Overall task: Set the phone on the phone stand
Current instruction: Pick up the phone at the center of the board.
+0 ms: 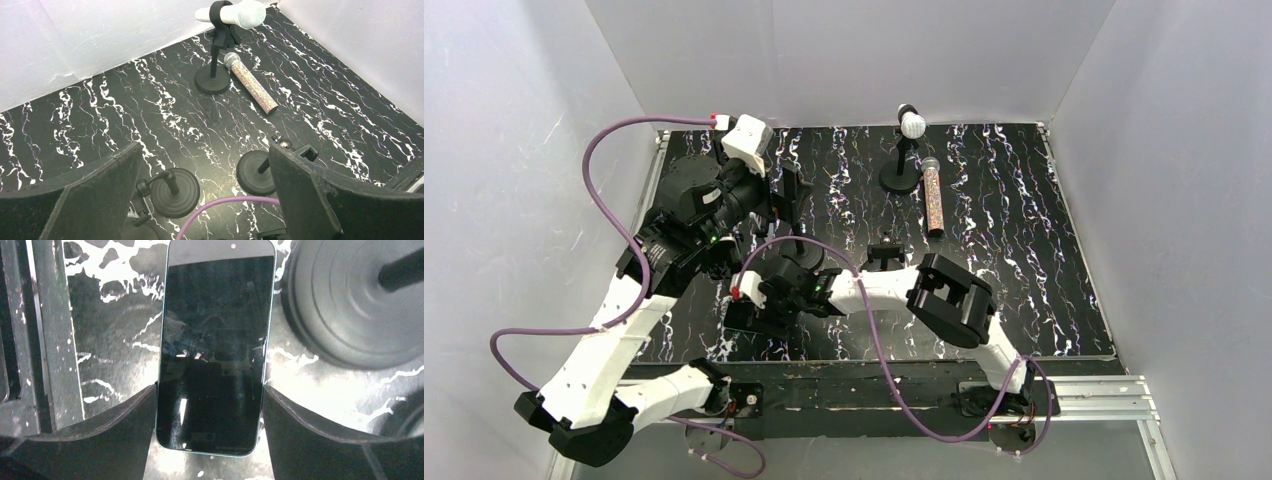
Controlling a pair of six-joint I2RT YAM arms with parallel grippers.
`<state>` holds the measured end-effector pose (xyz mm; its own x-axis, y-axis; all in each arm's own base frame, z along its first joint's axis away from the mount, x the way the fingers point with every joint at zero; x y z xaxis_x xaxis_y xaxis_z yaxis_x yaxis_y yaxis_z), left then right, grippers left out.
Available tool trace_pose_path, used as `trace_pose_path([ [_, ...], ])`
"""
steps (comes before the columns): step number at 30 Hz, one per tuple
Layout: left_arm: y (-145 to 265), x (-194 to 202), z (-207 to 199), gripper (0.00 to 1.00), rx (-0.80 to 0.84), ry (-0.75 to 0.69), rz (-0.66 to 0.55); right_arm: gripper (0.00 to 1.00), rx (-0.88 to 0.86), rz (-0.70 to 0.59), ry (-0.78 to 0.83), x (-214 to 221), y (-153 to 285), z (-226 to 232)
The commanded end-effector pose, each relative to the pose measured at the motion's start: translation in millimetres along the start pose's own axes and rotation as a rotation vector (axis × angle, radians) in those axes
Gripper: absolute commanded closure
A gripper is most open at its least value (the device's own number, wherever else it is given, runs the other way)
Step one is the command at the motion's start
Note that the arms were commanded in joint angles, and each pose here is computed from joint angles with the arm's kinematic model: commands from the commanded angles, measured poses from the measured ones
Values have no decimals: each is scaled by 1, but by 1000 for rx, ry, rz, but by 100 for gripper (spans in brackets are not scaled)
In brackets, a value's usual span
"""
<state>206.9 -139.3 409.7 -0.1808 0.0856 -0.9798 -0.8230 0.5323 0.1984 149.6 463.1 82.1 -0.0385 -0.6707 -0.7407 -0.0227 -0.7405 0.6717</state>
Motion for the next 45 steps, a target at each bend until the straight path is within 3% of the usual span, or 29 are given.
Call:
trace_pose_path([
  [1,10,-8,3,2,-23,-2,-41,55,7,187,-7,44,21,10],
  [13,12,-9,1,2,-12,26,-50,77,139,289,-15,103,88,22],
  [18,8,-5,-1,2,6,51,-41,85,169,269,-38,107,109,25],
  [23,3,0,-3,2,11,85,-9,99,186,215,-74,97,117,22],
  [34,-20,8,9,2,-1,272,113,99,304,64,-129,56,159,9],
  [45,-25,8,22,2,54,368,117,99,366,-138,-123,16,219,7],
])
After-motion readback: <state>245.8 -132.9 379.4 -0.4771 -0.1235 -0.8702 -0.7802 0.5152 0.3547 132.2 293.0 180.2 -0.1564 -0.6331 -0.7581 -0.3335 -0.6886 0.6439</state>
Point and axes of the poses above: each gripper's point midway between its finger pads, its own y axis back along the fingers, its own z axis along the line the jaws close on, x = y × z, the point moved 8 cm from there along y, back along the fingers, and after that the axes turned 1 degree about -y, right-handed, at the moved point
